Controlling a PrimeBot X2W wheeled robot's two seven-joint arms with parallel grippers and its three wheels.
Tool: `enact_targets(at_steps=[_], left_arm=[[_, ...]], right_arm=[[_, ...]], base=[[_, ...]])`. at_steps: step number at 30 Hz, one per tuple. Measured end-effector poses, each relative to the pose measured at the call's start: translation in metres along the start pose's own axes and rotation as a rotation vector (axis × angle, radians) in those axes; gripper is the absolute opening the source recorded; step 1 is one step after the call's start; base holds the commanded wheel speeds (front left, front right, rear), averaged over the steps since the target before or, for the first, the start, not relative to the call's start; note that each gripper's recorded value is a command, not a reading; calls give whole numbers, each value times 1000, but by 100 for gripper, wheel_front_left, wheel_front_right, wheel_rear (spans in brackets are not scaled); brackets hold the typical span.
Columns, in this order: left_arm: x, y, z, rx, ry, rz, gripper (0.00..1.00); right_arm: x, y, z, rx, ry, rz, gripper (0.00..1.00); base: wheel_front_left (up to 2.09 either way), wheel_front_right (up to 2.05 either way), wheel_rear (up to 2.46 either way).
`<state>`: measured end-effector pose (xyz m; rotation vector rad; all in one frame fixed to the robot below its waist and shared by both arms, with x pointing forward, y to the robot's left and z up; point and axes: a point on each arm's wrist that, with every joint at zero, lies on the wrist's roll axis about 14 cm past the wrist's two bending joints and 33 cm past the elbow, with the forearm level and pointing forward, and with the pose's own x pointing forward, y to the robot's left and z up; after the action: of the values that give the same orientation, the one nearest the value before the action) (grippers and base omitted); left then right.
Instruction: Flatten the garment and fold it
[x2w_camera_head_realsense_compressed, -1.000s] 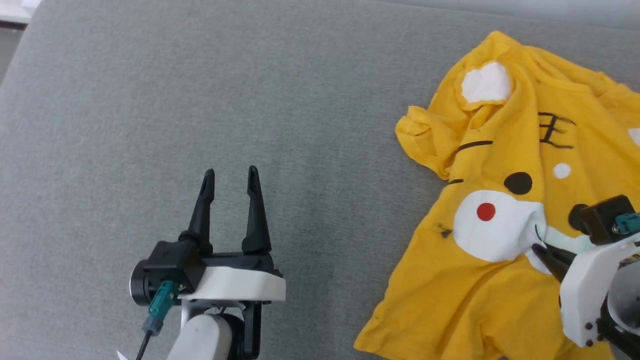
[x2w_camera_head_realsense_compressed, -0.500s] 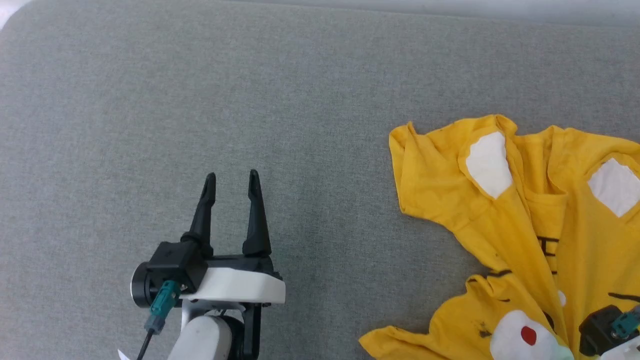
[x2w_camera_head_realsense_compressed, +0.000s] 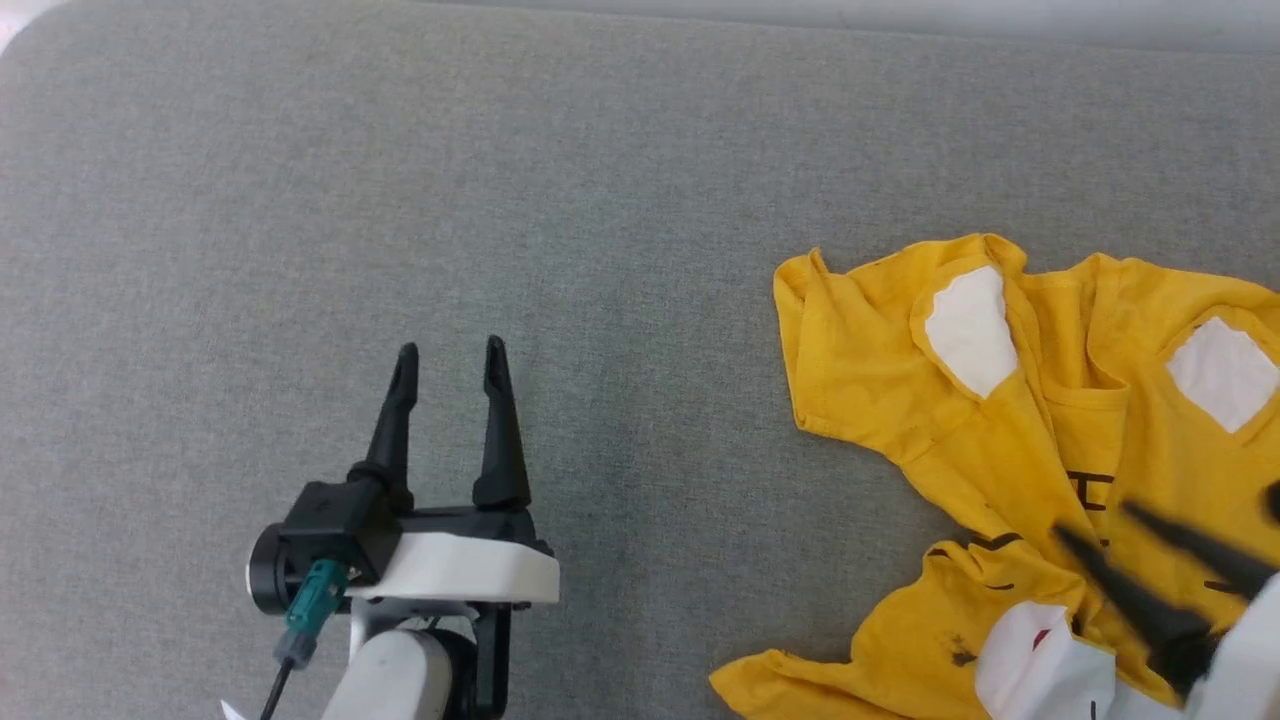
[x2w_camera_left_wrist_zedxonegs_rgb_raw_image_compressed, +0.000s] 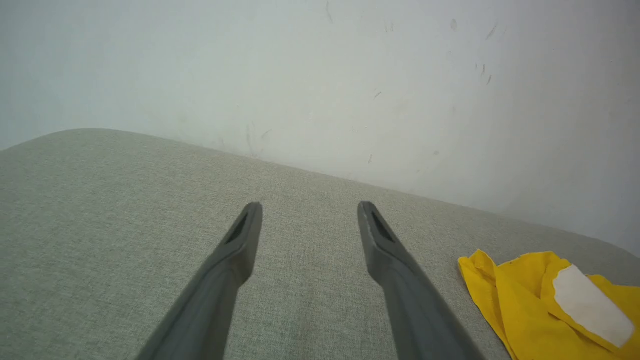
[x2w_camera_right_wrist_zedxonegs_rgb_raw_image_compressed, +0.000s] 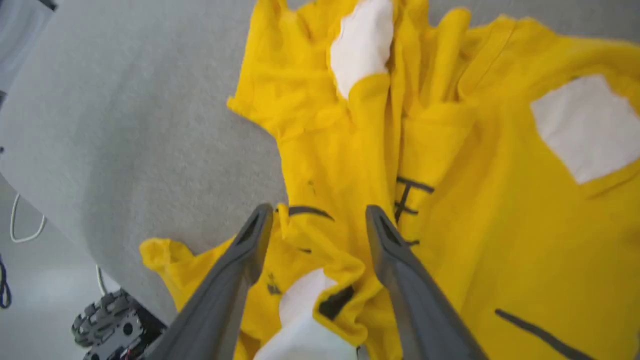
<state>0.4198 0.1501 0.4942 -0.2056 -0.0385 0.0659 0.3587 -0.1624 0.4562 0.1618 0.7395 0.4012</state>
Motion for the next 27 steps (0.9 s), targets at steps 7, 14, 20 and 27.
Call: enact_targets(at_steps=[7,14,20,27], left_arm=[[4,-4,7,12,-24,-13,100],[7,-15,2,71,-26,-56,100],[24,-49,4,112,-14,-197,100],[72,-126,9,183,89,-467,100]], right_arm=[[-42,-46,106,-84,-614,-300,100],[-45,-74,85,-82,-752,-488,100],[-34,-87,65,-44,-723,-513,100],[-27,-99,68,-35,-731,-538,100]], base=[[0,0,0],[0,0,0],[0,0,0],[0,0,0]])
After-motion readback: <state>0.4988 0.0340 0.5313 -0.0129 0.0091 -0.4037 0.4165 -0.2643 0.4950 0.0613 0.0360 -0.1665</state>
